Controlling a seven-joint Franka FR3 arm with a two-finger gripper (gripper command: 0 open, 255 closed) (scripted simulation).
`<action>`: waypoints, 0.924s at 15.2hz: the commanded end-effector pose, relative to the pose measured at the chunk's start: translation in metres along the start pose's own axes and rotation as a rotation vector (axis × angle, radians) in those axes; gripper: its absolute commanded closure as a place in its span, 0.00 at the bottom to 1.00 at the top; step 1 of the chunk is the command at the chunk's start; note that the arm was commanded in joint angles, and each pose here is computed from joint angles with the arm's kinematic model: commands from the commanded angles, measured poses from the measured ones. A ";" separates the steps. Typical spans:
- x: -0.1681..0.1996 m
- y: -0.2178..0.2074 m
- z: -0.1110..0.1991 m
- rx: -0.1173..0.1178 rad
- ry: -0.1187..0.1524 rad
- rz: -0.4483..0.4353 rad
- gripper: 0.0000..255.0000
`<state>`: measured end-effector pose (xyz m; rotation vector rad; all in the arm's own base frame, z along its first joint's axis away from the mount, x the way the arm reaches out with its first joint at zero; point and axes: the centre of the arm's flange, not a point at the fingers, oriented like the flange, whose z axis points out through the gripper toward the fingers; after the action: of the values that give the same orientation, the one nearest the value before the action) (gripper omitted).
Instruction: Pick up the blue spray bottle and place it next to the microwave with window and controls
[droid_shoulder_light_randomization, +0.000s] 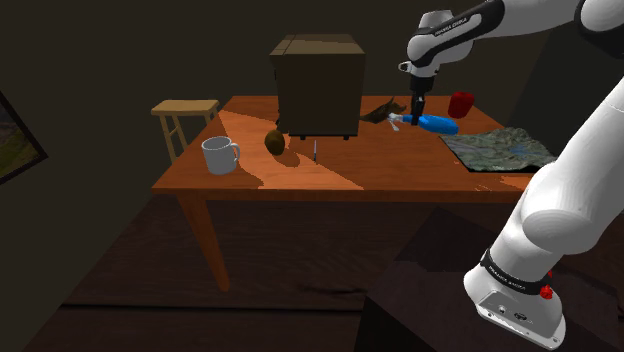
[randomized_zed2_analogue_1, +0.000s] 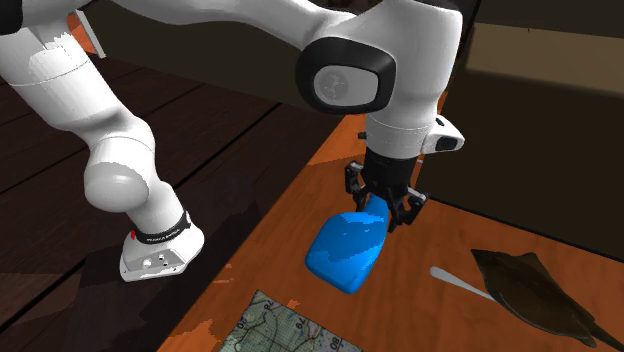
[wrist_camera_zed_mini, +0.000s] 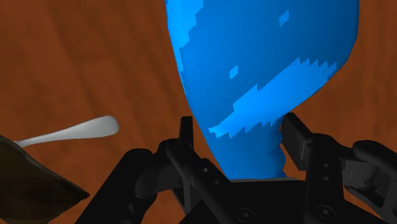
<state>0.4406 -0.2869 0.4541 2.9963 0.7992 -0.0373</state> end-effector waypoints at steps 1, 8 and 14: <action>0.000 -0.001 -0.010 0.000 0.000 0.000 1.00; -0.002 0.000 -0.047 0.000 0.000 0.000 1.00; -0.003 0.001 -0.078 0.000 0.000 0.000 1.00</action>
<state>0.4391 -0.2864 0.5269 2.9963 0.7993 -0.0374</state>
